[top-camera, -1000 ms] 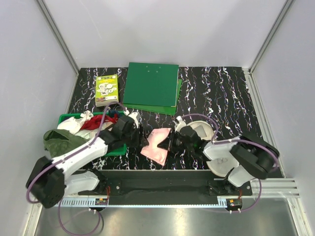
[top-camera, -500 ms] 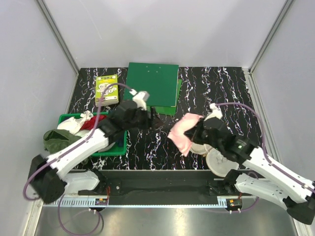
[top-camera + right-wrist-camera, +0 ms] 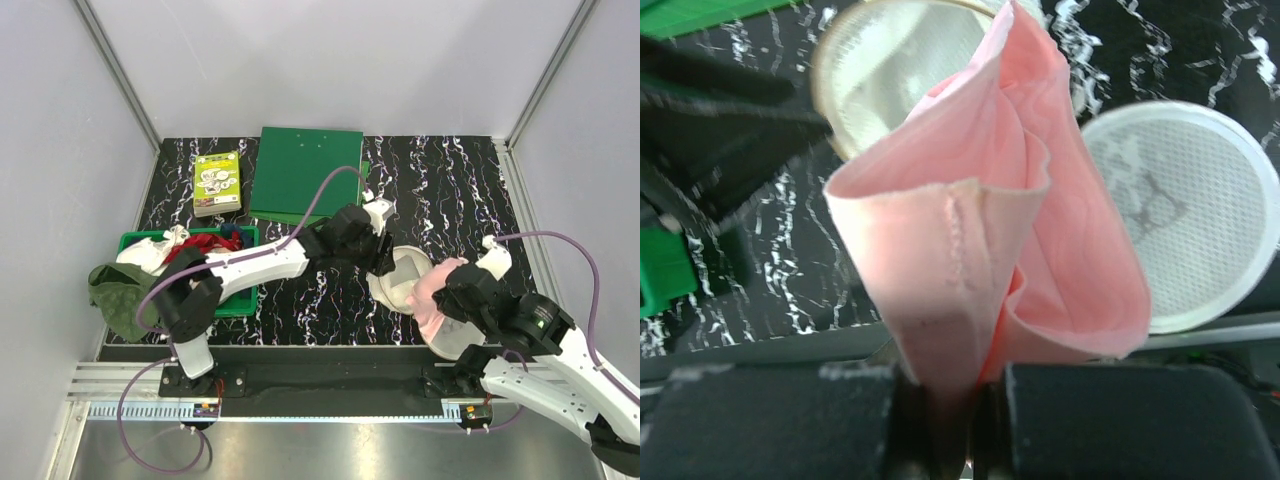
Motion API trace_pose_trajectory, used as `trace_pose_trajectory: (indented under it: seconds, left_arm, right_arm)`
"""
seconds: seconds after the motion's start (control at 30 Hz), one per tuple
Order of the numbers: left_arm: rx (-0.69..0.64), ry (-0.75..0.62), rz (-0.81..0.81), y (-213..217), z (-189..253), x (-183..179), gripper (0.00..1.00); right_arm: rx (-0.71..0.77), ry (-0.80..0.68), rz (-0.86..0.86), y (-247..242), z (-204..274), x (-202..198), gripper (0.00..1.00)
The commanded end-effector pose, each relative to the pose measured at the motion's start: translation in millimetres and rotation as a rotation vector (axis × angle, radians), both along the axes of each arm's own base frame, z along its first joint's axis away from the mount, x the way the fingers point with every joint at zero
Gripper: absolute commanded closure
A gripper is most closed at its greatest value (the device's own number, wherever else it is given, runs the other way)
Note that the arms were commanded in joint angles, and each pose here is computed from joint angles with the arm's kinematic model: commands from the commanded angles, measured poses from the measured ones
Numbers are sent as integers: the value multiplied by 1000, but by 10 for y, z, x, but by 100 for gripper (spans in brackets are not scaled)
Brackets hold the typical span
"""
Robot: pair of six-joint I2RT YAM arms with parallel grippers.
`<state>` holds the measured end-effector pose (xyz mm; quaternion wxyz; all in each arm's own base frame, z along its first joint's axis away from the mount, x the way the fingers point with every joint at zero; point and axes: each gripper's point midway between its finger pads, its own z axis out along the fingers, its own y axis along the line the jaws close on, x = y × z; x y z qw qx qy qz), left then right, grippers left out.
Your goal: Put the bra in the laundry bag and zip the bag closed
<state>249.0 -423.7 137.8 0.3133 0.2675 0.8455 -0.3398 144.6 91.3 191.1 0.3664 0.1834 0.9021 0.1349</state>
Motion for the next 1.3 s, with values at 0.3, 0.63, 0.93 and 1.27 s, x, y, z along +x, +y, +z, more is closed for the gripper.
trace_pose_trajectory:
  seconds: [0.3, 0.63, 0.93, 1.27]
  left_arm:
    - [59, -24, 12, -281, -150, 326, 70]
    - [66, 39, 49, -45, -14, 175, 100]
    - [24, 52, 109, 175, 177, 50, 100]
    - [30, 51, 132, 256, 208, 72, 100]
  right_arm:
    - [-62, -30, -5, 35, -95, 165, 100]
    - [-147, -144, 140, 501, -256, 656, 100]
    - [-22, -243, 301, 900, -397, 712, 100]
    - [50, -191, 430, 1058, -769, 495, 100]
